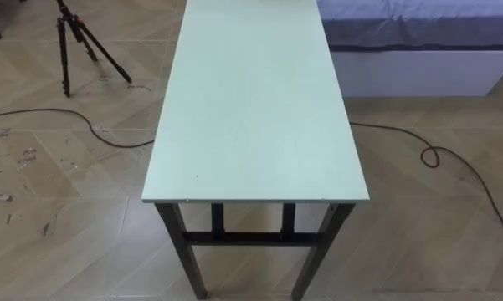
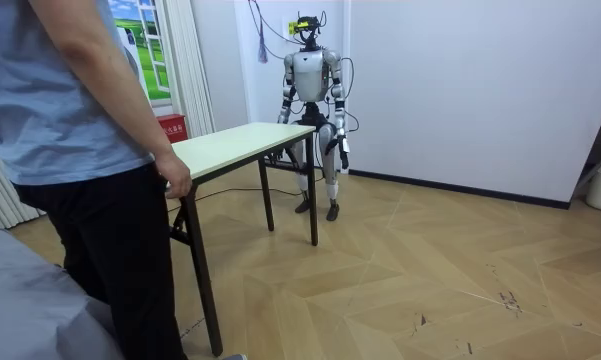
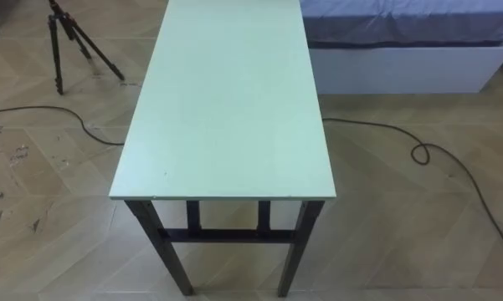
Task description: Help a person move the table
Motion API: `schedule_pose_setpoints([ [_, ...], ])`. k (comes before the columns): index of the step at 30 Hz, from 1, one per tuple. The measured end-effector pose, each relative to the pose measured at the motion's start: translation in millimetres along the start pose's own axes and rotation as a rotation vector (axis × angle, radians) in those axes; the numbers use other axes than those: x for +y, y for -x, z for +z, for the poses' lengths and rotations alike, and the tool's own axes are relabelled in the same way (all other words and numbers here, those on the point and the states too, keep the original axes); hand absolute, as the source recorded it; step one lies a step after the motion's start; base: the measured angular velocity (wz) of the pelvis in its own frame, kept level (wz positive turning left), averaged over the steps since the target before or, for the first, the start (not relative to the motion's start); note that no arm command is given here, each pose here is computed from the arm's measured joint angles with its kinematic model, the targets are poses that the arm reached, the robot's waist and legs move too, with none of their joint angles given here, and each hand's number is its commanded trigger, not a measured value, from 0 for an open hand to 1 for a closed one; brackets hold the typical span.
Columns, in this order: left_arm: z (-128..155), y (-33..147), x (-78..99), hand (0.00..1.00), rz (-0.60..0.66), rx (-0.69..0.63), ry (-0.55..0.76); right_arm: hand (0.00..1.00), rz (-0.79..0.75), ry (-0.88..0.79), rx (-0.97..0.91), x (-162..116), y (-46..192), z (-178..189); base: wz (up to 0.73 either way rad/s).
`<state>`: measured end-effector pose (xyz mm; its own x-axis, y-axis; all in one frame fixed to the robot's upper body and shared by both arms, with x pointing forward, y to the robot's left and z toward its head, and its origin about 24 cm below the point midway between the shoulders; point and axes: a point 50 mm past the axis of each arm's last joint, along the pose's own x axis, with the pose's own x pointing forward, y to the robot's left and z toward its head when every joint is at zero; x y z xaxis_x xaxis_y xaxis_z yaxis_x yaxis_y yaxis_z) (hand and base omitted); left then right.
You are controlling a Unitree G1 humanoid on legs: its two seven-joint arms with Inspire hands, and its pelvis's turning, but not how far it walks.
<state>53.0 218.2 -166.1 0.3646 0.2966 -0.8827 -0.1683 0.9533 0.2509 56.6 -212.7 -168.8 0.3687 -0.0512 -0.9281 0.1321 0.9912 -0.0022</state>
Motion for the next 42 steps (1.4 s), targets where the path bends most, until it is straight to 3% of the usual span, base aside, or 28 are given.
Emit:
schedule_pose_setpoints([
  [11,0,-0.2,-0.4,0.0,-0.01,0.005,0.015,0.0,0.018,-0.017,0.006,1,0,-1,0.0],
  [17,3,-0.8,-4.8,0.0,-0.054,0.009,0.086,0.0,0.051,-0.092,0.015,3,0,-3,0.01],
  [23,17,-2.8,-9.8,0.0,-0.126,-0.025,0.258,0.0,0.114,-0.174,-0.054,4,0,9,-0.01],
  [29,44,-2.2,-12.6,0.0,-0.237,-0.128,0.451,0.0,0.234,-0.226,-0.243,9,5,42,0.0],
  [36,72,20.5,-28.7,0.0,-0.451,-0.273,0.733,0.0,0.426,-0.459,-0.409,28,24,62,0.02],
  [42,90,37.3,-47.9,0.0,-0.604,-0.308,0.864,0.0,0.626,-0.513,-0.515,57,42,88,0.01],
])
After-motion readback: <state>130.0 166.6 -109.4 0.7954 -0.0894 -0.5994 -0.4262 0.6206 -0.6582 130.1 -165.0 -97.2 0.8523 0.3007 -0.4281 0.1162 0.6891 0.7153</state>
